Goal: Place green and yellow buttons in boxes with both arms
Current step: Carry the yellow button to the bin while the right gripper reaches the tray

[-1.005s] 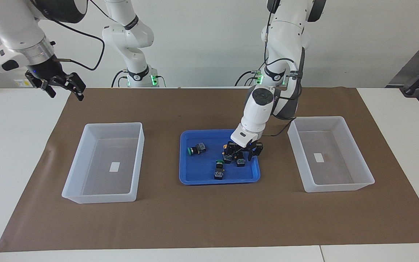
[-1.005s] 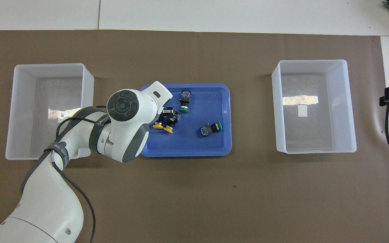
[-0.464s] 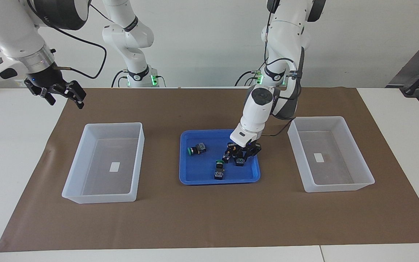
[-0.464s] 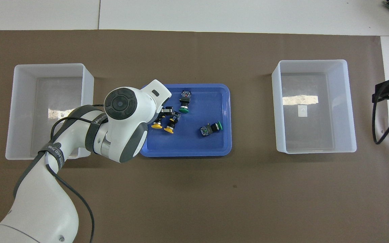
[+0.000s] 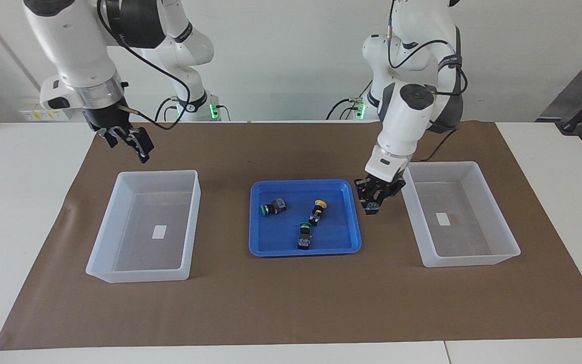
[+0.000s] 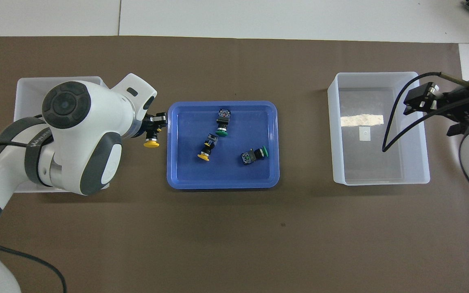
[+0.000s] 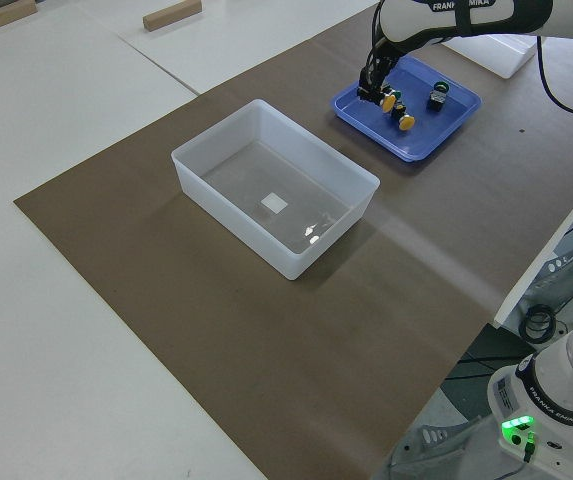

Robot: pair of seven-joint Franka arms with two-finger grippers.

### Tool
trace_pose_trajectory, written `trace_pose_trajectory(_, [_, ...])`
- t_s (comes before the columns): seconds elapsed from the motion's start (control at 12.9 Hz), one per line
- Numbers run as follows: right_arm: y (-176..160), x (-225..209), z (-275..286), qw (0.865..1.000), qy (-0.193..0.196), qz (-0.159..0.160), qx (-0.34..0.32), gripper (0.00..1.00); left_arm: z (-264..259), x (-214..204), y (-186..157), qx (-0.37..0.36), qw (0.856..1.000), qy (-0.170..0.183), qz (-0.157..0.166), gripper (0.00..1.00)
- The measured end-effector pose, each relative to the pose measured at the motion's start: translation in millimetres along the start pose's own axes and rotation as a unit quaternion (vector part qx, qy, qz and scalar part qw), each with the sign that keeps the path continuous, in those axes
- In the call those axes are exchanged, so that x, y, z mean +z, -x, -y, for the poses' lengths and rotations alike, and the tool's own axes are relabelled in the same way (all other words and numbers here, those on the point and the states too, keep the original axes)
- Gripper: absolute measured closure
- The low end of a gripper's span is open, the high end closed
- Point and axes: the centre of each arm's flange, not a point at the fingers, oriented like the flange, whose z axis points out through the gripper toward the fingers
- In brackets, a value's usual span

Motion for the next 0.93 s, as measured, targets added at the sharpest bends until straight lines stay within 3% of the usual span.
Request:
trace_pose_trajectory(0.23, [34.4,42.7,56.2,0.998,-0.001,0.004,0.070,0.00,46.3,-4.3,-18.1,-0.025,1.000,-0.012,-0.004,0.58])
trace_pose_trajectory(0.46, [70.4,100.4,138.9,0.990,-0.026,0.007,0.135,0.00,111.1,-7.5,-39.1,-0.008,1.000,-0.021,-0.011,0.58])
trace_pose_trajectory(0.62, [93.2,140.4,181.7,0.983,-0.045,0.025,0.174,0.00,155.5,-11.5,-50.4,-0.001,0.999,-0.025,-0.020,0.58])
trace_pose_trajectory(0.93, [139.5,193.5,230.1,0.977,-0.044,0.050,0.202,0.00,215.7,-16.0,-58.7,0.023,0.999,-0.035,-0.026,0.58])
